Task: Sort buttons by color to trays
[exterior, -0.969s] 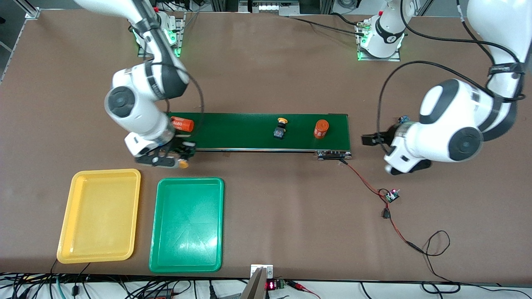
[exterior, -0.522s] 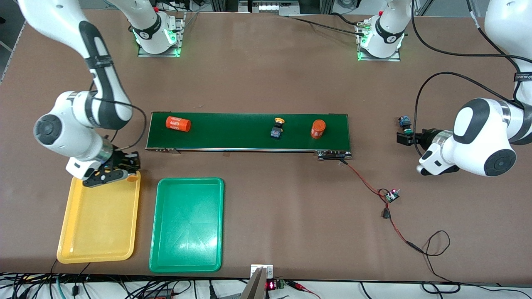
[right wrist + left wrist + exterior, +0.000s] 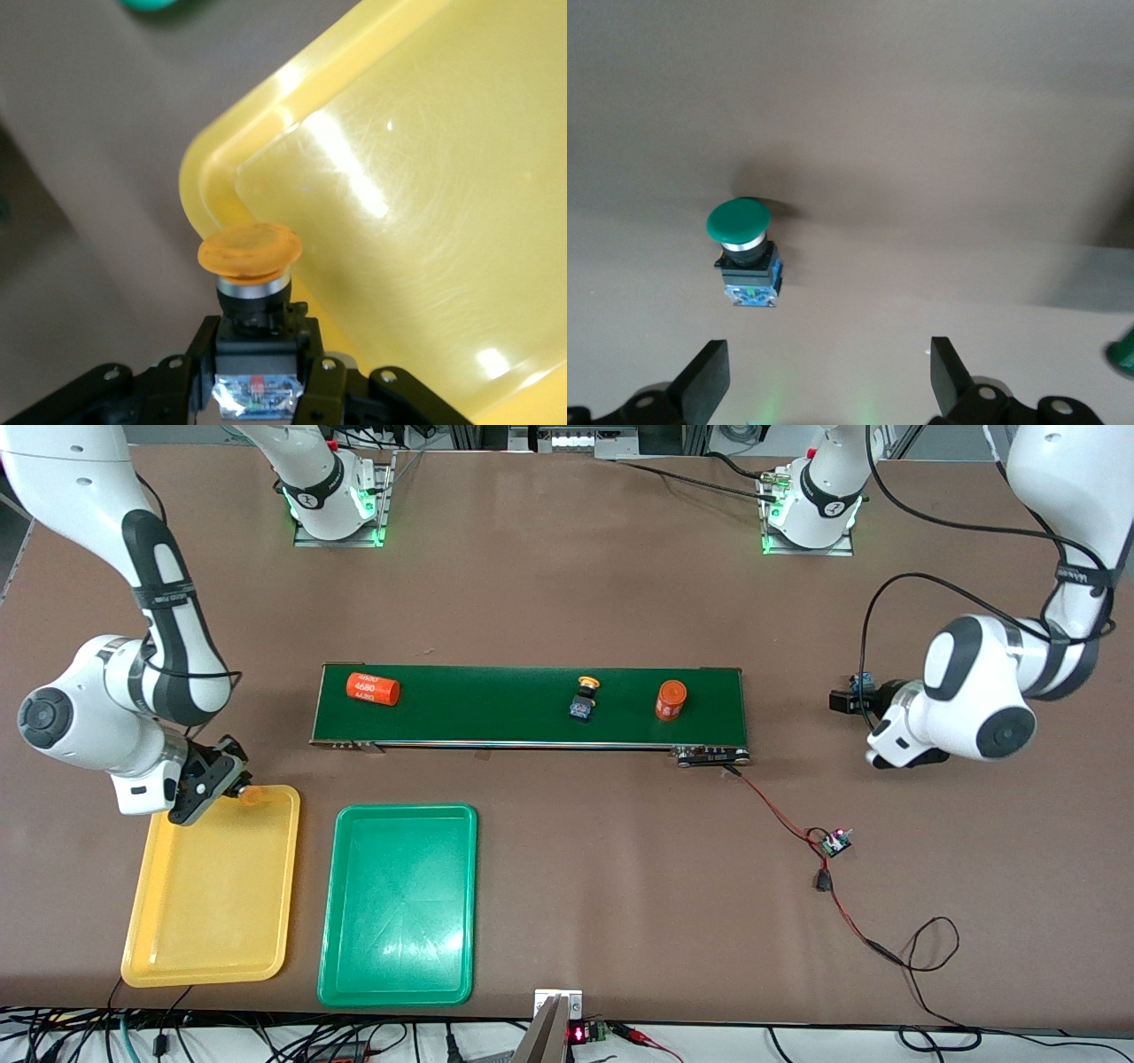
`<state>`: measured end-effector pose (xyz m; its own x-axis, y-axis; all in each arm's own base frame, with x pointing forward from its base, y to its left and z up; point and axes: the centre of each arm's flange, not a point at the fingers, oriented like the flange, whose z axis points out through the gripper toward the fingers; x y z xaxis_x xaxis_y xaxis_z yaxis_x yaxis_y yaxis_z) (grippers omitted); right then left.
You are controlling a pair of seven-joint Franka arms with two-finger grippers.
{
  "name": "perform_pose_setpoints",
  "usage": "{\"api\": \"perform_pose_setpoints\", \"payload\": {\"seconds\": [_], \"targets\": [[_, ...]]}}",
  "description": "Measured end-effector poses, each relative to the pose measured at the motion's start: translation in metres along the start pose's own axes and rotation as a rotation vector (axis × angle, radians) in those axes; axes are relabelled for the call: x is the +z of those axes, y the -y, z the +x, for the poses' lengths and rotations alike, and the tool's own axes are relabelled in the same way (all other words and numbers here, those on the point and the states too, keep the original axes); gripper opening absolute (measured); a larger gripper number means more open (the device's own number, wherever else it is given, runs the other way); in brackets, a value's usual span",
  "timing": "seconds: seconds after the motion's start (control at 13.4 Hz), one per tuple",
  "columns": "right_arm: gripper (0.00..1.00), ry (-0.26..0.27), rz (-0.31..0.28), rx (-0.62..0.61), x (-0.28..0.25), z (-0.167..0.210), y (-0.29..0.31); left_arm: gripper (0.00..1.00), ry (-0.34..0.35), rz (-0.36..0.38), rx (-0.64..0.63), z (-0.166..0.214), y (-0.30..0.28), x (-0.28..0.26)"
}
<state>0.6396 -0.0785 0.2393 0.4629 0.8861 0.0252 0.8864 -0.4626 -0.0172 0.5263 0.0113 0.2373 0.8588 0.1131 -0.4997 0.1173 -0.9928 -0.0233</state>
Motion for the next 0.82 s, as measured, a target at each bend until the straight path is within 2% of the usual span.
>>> {"api": "perform_pose_setpoints", "payload": {"seconds": [0.15, 0.3, 0.52, 0.75, 0.82], "targets": [[0.41, 0.000, -0.029, -0.219, 0.005, -0.014, -0.013, 1.00, -0.030, 0.003, 0.037, -0.010, 0.028, 0.022], [0.41, 0.005, -0.054, -0.348, 0.012, -0.022, -0.025, 1.00, -0.039, -0.009, 0.044, -0.016, 0.058, 0.049], [0.41, 0.014, -0.073, -0.400, 0.023, -0.032, -0.046, 1.00, -0.088, -0.015, 0.052, -0.016, 0.063, 0.067], [0.41, 0.016, -0.082, -0.416, 0.037, -0.021, -0.060, 1.00, -0.129, -0.017, 0.088, -0.012, 0.056, 0.081], [0.41, 0.017, -0.080, -0.419, 0.043, -0.019, -0.062, 0.96, -0.130, -0.018, 0.110, -0.011, 0.055, 0.088]]}}
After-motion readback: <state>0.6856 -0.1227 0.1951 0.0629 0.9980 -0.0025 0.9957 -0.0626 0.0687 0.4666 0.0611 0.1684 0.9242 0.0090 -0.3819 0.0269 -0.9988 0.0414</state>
